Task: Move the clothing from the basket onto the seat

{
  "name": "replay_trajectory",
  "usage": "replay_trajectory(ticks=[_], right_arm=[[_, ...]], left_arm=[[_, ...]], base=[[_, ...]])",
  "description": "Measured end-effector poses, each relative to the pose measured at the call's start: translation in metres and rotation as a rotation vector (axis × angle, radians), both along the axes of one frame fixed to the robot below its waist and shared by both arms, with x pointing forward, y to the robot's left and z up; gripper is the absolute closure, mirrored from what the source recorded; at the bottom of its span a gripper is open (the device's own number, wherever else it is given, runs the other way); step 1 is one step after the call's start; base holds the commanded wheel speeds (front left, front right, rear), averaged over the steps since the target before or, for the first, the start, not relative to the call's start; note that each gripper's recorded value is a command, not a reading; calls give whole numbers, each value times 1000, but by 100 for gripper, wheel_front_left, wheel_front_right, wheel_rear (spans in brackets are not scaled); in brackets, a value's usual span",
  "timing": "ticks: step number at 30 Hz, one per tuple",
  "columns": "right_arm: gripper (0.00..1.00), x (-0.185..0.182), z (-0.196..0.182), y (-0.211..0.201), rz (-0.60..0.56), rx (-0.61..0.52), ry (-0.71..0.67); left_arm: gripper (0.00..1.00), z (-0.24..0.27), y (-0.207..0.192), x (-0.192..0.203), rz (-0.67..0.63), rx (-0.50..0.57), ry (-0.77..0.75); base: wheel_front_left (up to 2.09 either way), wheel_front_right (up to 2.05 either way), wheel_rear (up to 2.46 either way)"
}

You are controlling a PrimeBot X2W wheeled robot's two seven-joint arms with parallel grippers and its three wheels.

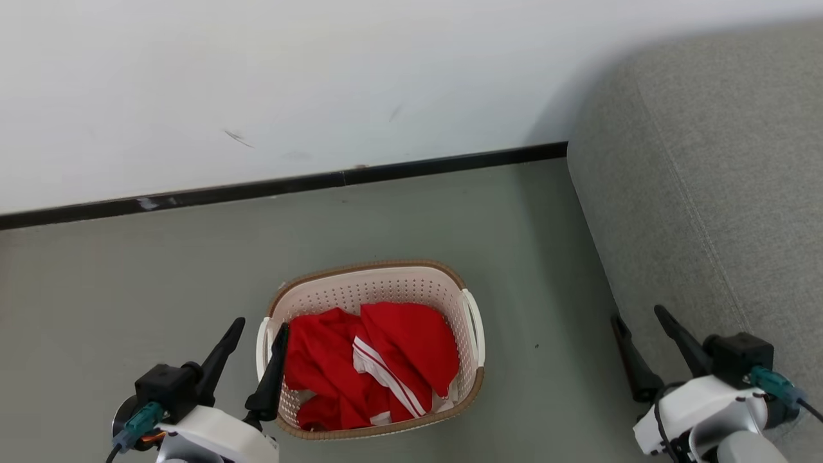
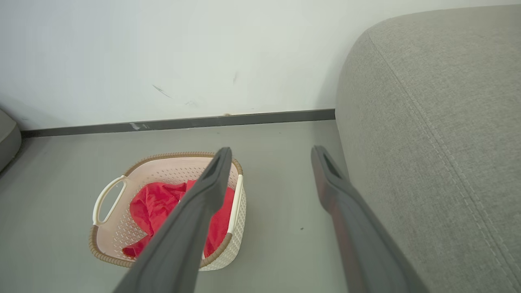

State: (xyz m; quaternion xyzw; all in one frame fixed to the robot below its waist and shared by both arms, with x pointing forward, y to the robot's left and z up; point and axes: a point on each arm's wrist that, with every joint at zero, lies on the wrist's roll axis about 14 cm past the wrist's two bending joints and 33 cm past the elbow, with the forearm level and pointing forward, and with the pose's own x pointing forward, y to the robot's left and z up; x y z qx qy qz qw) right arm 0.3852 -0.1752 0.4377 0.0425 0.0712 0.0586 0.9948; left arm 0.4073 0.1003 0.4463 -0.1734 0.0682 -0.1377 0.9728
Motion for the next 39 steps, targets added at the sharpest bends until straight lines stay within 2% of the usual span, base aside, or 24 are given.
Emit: replay_trajectory(ticks=[9,27,39], right_arm=[[0,18,-3,2,6,-7,-1],[0,42,-37,4,-17,9,68],[0,53,-57,-3,-40,2,104]], left_arm=[[0,-15,-20,15,-74,9,28],[0,-68,-62,45,-241,45,122],[0,-114,-69,62,-292,76,226]], base=[[0,0,0],[0,0,0],[0,0,0]])
